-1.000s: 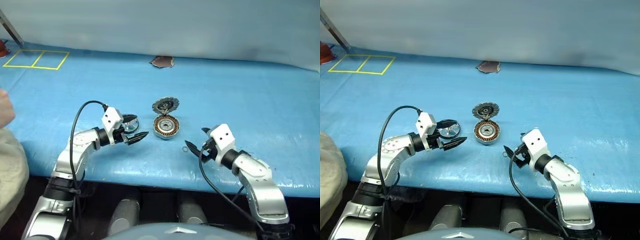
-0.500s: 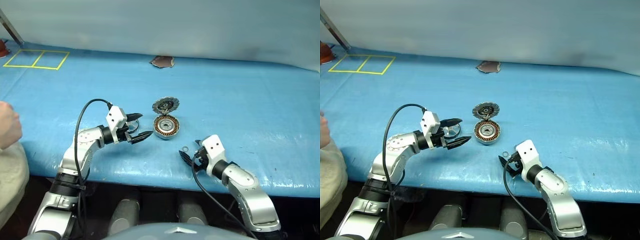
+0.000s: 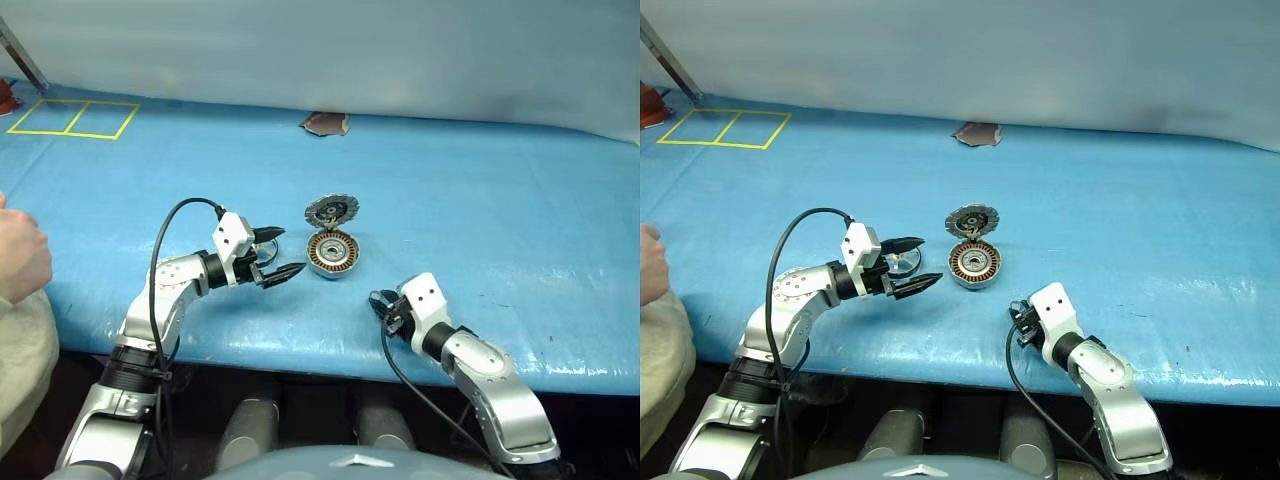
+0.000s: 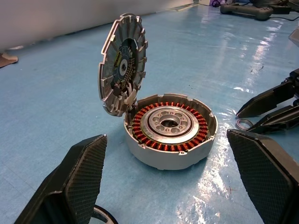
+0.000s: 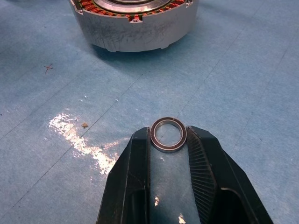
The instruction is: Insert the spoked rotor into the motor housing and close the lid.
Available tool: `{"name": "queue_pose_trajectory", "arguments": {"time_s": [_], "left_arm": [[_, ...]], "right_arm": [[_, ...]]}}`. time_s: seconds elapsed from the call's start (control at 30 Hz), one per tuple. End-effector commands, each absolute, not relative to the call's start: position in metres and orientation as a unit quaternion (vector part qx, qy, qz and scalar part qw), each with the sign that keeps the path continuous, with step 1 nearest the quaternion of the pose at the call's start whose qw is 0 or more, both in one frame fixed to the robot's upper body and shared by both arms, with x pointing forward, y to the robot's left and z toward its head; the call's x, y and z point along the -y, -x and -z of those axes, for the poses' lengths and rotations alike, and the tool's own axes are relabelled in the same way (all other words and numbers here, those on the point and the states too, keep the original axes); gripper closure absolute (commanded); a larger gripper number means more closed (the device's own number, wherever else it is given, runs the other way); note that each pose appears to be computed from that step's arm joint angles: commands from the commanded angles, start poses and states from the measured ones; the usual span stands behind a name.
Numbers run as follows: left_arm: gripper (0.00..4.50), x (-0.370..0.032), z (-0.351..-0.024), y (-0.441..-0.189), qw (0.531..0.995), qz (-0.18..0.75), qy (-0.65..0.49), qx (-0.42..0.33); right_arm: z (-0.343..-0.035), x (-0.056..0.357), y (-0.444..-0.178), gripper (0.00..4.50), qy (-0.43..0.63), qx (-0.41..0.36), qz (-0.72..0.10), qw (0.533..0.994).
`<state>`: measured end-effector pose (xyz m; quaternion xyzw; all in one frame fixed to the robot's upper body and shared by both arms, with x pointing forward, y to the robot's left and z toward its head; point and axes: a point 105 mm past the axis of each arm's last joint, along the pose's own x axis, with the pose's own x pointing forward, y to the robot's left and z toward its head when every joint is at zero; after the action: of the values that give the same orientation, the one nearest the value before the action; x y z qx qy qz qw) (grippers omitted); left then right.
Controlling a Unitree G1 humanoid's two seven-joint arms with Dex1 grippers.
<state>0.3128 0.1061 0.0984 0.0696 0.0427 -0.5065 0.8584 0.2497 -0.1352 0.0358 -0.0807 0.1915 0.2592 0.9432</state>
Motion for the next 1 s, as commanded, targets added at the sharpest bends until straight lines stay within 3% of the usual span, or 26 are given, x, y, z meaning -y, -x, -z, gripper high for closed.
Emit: {"name": "queue_pose_trajectory", "arguments": {"time_s": [0.03,1.0], "left_arm": [[0.00,-0.104,-0.109,-0.314,0.857,0.508,-0.085,-0.020],[0.00,-0.104,-0.105,-0.316,0.859,0.506,-0.081,-0.016]], "right_arm": [[-0.034,0.136,-0.248,3.74,0.083,-0.196,-0.258,0.943],[-0.086,0.132,-0.274,3.74,0.124,-0.107,-0.259,0.952]]}}
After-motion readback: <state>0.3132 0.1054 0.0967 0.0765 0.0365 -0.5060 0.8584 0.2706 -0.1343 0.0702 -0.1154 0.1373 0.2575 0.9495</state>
